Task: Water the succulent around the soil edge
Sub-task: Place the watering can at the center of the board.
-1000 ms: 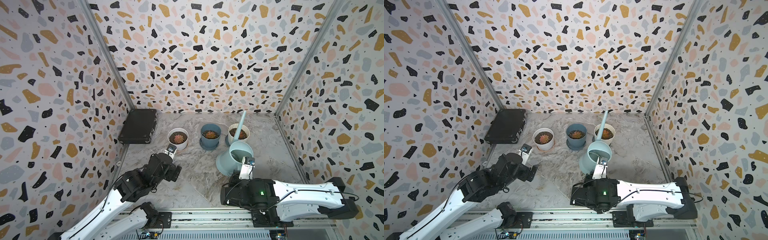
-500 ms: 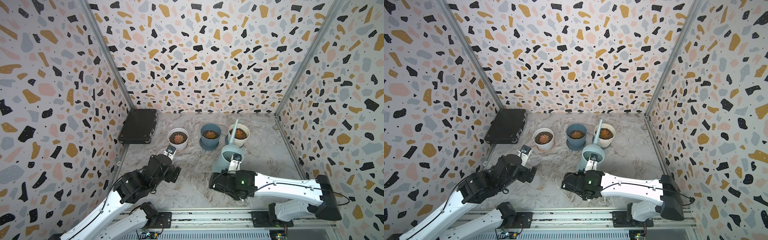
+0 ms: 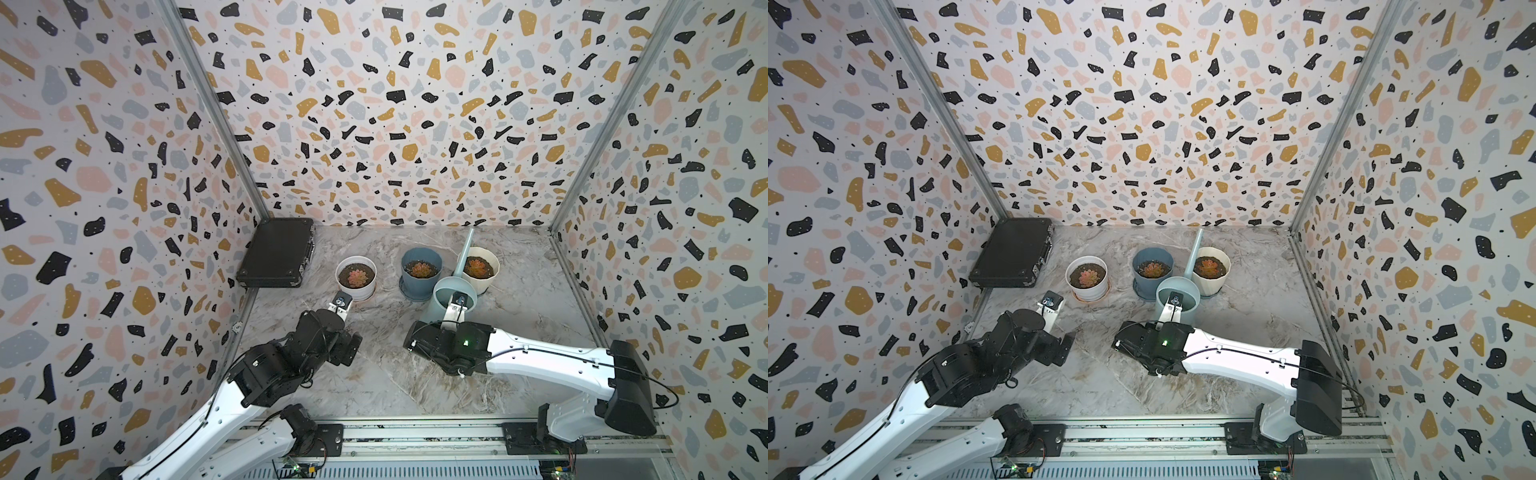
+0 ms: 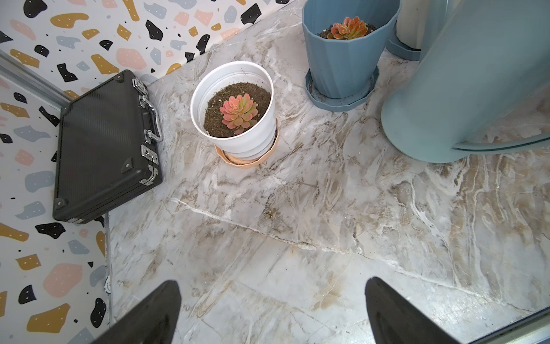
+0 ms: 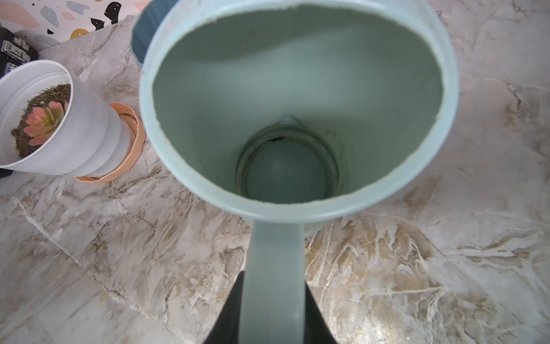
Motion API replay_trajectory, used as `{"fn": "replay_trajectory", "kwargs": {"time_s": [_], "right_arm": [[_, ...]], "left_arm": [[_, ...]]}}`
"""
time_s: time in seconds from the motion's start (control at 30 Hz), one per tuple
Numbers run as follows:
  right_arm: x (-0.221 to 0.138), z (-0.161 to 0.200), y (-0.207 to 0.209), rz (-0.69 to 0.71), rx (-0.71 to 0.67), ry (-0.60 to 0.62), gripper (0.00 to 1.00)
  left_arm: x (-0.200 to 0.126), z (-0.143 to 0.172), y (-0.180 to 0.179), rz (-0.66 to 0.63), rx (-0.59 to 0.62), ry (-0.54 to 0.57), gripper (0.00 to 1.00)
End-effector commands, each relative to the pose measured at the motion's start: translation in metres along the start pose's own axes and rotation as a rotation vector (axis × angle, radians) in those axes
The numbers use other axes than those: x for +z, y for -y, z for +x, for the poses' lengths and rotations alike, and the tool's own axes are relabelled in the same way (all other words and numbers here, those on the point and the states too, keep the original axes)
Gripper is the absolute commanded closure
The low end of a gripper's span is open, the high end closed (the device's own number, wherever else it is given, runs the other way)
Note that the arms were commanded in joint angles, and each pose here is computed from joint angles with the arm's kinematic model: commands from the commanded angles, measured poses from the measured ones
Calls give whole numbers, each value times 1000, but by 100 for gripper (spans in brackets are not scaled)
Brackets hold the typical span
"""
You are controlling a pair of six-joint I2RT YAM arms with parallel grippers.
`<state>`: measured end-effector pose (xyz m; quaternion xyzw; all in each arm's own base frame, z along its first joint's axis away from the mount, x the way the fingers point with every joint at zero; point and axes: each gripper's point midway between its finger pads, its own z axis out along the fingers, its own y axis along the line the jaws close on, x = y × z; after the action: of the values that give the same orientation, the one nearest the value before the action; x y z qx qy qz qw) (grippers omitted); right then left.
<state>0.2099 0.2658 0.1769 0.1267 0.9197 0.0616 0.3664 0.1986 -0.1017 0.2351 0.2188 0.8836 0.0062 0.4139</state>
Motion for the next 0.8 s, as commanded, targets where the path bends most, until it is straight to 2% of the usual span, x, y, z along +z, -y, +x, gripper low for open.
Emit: {"fn": "replay_trajectory", "kwargs": {"time_s": [0.0,0.6,0.77], "right_arm": [[-3,14,-11,-26,25,-100,100],[12,40,-19,61,-135,-148,100],[10,39,-16,62,-133,-128,76]], "left_arm": [[0,4,-4,-22,13,-4,1],[-1,8,-6,-23,10,-2,1],[-1,9,-6,-23,12,-1,0]]}}
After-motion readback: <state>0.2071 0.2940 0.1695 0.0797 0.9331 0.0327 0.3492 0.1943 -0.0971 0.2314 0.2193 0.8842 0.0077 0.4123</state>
